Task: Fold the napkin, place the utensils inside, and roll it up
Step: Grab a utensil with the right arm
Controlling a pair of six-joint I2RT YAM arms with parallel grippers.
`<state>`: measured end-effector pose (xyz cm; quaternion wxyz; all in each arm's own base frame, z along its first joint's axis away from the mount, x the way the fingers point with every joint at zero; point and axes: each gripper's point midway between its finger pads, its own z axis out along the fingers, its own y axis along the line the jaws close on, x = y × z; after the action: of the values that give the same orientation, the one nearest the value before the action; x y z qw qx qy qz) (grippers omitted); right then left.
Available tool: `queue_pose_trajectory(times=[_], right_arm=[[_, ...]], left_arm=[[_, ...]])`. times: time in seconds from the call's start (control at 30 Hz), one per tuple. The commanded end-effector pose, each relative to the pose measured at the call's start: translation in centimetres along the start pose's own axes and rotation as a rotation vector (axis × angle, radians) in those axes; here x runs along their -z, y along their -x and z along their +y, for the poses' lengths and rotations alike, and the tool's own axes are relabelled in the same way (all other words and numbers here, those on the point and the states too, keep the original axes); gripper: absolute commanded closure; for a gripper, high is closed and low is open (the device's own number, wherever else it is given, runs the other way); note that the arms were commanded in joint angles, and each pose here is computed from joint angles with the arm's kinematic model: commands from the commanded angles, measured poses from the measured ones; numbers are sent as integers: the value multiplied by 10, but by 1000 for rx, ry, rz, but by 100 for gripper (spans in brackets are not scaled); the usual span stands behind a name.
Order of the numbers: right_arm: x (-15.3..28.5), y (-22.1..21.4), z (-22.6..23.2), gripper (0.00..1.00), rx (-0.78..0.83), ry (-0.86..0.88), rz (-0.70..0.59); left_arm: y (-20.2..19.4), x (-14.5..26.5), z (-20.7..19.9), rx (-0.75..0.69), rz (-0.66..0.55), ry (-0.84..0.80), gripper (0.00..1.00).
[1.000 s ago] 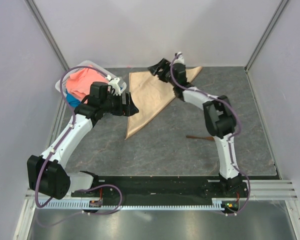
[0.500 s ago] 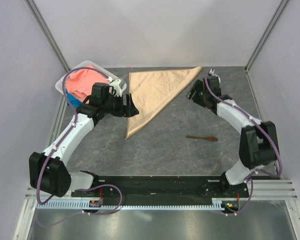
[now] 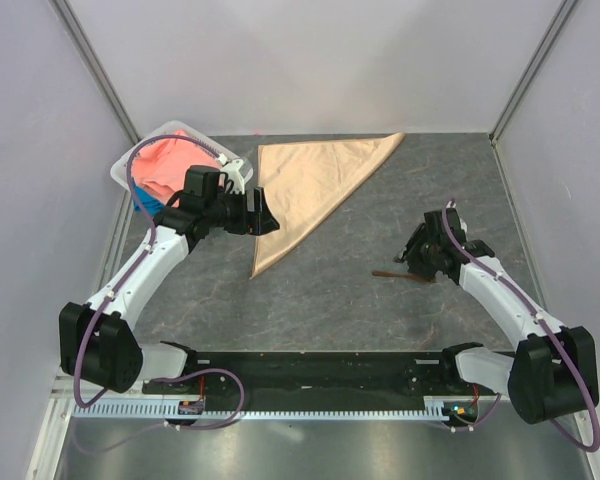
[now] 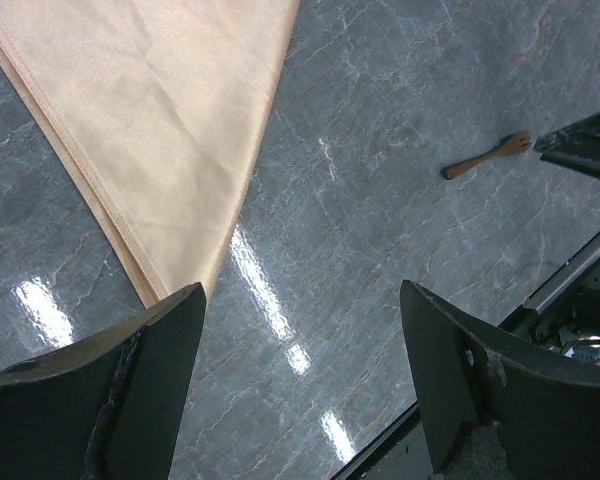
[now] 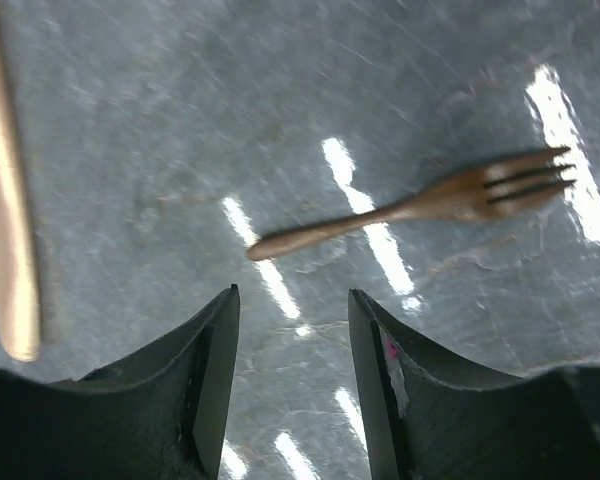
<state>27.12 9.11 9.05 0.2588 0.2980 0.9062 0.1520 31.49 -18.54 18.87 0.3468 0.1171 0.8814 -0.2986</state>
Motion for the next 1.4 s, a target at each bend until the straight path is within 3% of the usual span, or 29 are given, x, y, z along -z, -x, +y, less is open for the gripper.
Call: queue_pose_trajectory(times=[0.0,0.23,0.63,1.0,1.37], right_arm=[[-4,-21,-34,44,-52,-105,45],[-17,-25,-70,36,-47,-212,38],[-53,-6,-90,37,-104,-262,4],[-103,60,-38,39,-54,-170,-62],[-82,51,-37,40,137,-258,-49]], left_arm=[[12,8,-14,-41,-40,-55,13],[14,11,-13,-55,-51,-41,11],[15,14,-10,-66,-58,-19,11],[18,19,-13,-78,-78,-20,10],[18,20,-16,-73,-78,-35,10]])
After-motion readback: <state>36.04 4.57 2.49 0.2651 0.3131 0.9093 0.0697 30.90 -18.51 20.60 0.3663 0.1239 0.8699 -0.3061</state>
